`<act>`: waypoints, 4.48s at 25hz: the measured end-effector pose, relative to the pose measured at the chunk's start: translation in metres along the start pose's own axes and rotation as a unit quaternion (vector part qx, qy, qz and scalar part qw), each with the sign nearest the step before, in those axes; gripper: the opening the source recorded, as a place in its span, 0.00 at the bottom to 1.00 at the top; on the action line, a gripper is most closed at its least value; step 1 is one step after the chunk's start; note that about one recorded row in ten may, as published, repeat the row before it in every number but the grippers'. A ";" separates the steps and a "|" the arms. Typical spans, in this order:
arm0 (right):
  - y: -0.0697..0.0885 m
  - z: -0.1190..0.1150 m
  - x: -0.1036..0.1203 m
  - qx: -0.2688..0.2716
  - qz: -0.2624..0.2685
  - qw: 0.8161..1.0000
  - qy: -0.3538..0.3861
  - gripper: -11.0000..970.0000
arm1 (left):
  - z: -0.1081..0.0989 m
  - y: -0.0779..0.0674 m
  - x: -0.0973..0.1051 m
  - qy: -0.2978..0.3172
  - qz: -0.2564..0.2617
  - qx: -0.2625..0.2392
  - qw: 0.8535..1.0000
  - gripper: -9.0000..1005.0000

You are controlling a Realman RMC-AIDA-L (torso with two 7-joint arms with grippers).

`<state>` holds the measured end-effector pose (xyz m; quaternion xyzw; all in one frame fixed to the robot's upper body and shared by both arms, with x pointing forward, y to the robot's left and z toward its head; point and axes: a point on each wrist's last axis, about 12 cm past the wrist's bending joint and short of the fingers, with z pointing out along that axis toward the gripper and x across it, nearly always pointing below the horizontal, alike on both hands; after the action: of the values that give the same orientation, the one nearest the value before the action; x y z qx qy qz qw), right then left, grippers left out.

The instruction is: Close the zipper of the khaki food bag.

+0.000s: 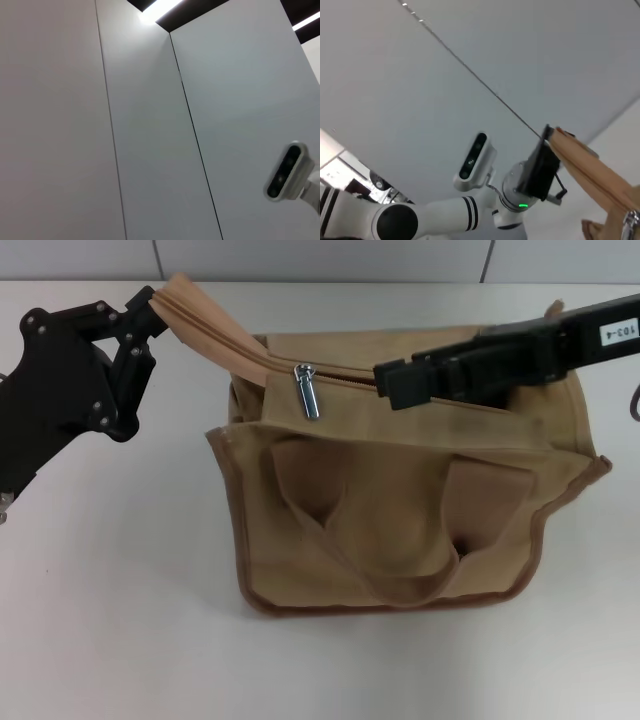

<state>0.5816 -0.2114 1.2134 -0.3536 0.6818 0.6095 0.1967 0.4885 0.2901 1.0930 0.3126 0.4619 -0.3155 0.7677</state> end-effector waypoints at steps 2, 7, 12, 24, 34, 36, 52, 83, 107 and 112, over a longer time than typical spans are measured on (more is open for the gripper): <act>-0.002 0.001 -0.002 0.003 0.026 1.000 0.003 0.81 | 0.000 0.000 0.000 0.000 0.000 0.000 1.000 0.02; -0.006 0.003 -0.006 0.017 0.055 0.998 0.000 0.81 | 0.000 -0.001 -0.001 -0.004 0.000 0.003 1.000 0.02; -0.010 0.009 -0.009 0.029 0.071 0.997 0.015 0.81 | 0.004 0.000 -0.002 -0.009 0.000 0.010 1.000 0.02; -0.018 0.028 -0.015 0.048 0.082 0.995 0.042 0.81 | 0.011 0.002 -0.002 -0.013 -0.013 0.019 1.000 0.02; -0.024 0.044 -0.018 0.066 0.086 0.992 0.059 0.81 | 0.018 0.002 -0.001 -0.020 -0.028 0.027 0.999 0.02; -0.024 0.046 -0.018 0.065 0.085 0.992 0.059 0.81 | 0.019 0.002 -0.001 -0.021 -0.029 0.029 0.999 0.02; -0.023 0.062 -0.021 0.054 0.084 0.993 0.058 0.81 | 0.026 0.001 0.000 -0.023 -0.041 0.044 0.998 0.02; -0.027 0.058 -0.012 0.048 0.113 0.992 0.009 0.81 | 0.032 0.000 0.000 -0.036 -0.052 0.045 0.997 0.02; -0.034 0.059 -0.006 0.059 0.109 0.992 -0.008 0.80 | 0.039 -0.001 -0.002 -0.052 -0.056 0.059 0.995 0.02; -0.034 0.059 -0.006 0.058 0.101 0.993 -0.008 0.80 | 0.041 -0.001 -0.002 -0.051 -0.060 0.064 0.995 0.02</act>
<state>0.6005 -0.1527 1.1832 -0.2658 0.7468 0.5882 0.1600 0.5082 0.2578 1.1102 0.3162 0.4189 -0.4058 0.7482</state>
